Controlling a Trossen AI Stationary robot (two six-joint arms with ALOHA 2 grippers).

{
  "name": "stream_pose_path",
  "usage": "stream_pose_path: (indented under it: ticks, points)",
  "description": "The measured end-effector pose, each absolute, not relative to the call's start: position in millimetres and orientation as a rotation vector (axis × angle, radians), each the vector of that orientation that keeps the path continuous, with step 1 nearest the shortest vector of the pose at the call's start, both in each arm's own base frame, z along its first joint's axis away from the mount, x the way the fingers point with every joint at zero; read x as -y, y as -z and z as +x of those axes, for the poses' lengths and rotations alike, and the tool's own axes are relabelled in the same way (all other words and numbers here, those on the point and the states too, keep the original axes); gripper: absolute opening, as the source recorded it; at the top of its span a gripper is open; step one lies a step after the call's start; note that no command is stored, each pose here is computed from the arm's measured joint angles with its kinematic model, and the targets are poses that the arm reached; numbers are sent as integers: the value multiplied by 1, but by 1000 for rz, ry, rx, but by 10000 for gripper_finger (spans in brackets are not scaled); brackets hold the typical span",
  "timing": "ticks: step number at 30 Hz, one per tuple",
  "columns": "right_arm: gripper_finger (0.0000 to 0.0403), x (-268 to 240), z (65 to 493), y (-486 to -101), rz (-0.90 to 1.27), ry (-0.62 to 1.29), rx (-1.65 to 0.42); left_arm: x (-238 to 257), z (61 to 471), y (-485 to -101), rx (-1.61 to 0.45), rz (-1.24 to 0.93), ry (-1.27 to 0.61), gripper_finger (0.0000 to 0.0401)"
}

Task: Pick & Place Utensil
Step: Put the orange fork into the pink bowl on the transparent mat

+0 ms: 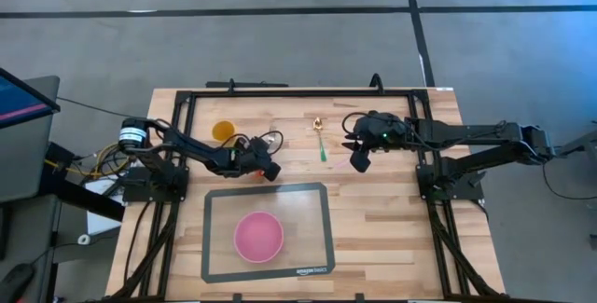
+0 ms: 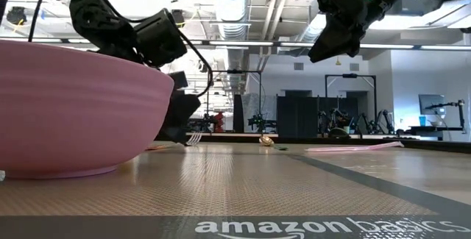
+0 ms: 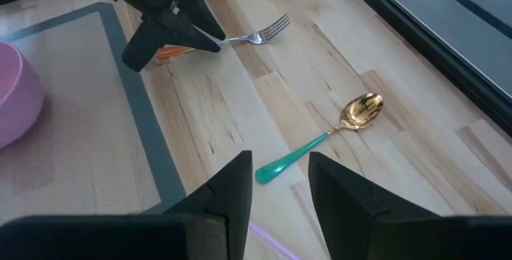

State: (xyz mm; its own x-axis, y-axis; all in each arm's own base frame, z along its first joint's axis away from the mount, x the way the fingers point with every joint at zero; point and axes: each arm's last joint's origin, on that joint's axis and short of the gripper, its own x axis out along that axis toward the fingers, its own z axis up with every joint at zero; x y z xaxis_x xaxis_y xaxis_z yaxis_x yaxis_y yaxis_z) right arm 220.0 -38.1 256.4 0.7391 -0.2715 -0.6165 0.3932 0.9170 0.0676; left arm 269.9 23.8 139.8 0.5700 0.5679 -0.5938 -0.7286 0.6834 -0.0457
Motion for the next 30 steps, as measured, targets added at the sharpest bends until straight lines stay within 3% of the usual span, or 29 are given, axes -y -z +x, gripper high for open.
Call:
stream_pose_path:
  ticks: [7, 14, 30]
  points:
    - [118, 38, 220, -256, 199, 367, -643, -24, 271, -135, -588, -304, -797, 91]
    - [118, 38, 220, -256, 199, 367, -642, -24, 270, -138, -585, -314, -784, 8]
    - [118, 38, 220, -256, 199, 367, -643, -14, 266, -156, -526, -338, -712, 4]
